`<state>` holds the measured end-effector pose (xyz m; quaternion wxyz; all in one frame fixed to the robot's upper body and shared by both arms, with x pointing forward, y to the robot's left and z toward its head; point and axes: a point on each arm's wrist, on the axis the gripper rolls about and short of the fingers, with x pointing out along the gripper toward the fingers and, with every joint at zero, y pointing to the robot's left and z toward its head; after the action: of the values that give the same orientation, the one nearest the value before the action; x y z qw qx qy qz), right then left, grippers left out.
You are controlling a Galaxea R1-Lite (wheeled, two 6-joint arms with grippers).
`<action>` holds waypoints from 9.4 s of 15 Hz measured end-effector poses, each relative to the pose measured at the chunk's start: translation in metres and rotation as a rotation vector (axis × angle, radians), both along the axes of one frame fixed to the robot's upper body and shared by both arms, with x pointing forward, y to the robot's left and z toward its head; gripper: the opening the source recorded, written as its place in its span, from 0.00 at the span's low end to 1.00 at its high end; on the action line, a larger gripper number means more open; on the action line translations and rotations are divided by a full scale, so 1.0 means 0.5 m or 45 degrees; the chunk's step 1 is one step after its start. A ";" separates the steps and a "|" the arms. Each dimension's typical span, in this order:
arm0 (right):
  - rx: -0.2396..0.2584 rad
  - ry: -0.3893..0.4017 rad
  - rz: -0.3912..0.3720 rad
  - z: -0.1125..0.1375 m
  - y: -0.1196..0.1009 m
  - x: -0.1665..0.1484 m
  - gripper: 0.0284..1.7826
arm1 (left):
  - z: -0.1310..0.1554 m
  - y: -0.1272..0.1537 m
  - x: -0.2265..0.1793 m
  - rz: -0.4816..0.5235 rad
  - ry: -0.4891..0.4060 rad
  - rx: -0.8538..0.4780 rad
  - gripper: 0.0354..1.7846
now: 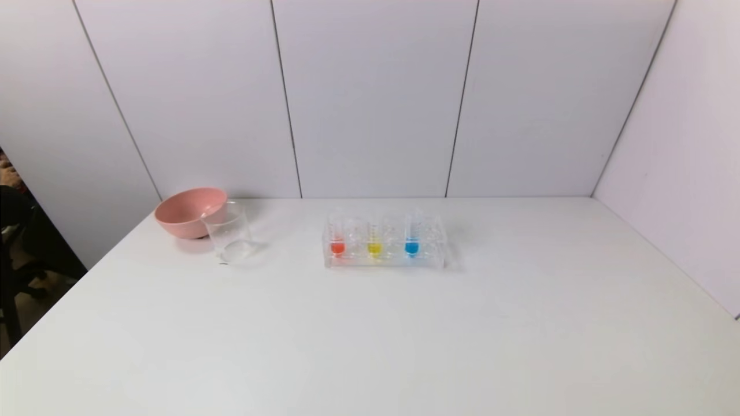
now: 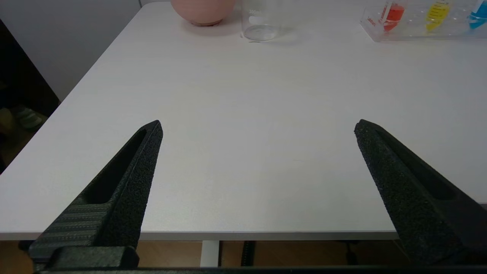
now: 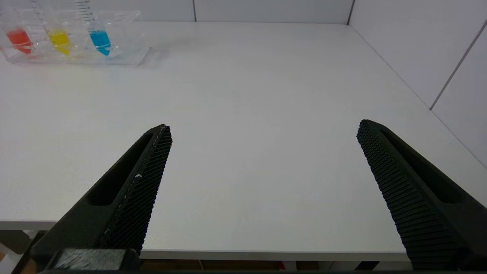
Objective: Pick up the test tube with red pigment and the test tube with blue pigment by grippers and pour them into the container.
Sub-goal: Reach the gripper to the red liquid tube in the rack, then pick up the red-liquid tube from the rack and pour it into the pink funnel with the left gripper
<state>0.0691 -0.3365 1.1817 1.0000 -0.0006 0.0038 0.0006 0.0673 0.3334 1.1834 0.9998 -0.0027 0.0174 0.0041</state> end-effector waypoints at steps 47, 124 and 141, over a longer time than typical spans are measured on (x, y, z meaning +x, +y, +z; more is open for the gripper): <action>0.000 0.000 0.000 0.000 0.000 0.000 1.00 | 0.367 -0.084 0.548 -0.555 0.038 -0.039 0.99; 0.000 0.000 0.000 0.000 0.000 0.000 1.00 | 0.078 -0.256 0.850 -1.290 0.033 0.006 0.24; 0.000 0.000 0.000 0.000 0.000 0.000 1.00 | 0.296 -0.213 0.754 -0.914 -0.067 0.051 0.24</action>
<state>0.0691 -0.3365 1.1817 1.0000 -0.0006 0.0038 0.0006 0.4442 0.2267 1.3314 0.9376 0.0229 -0.0085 -0.3470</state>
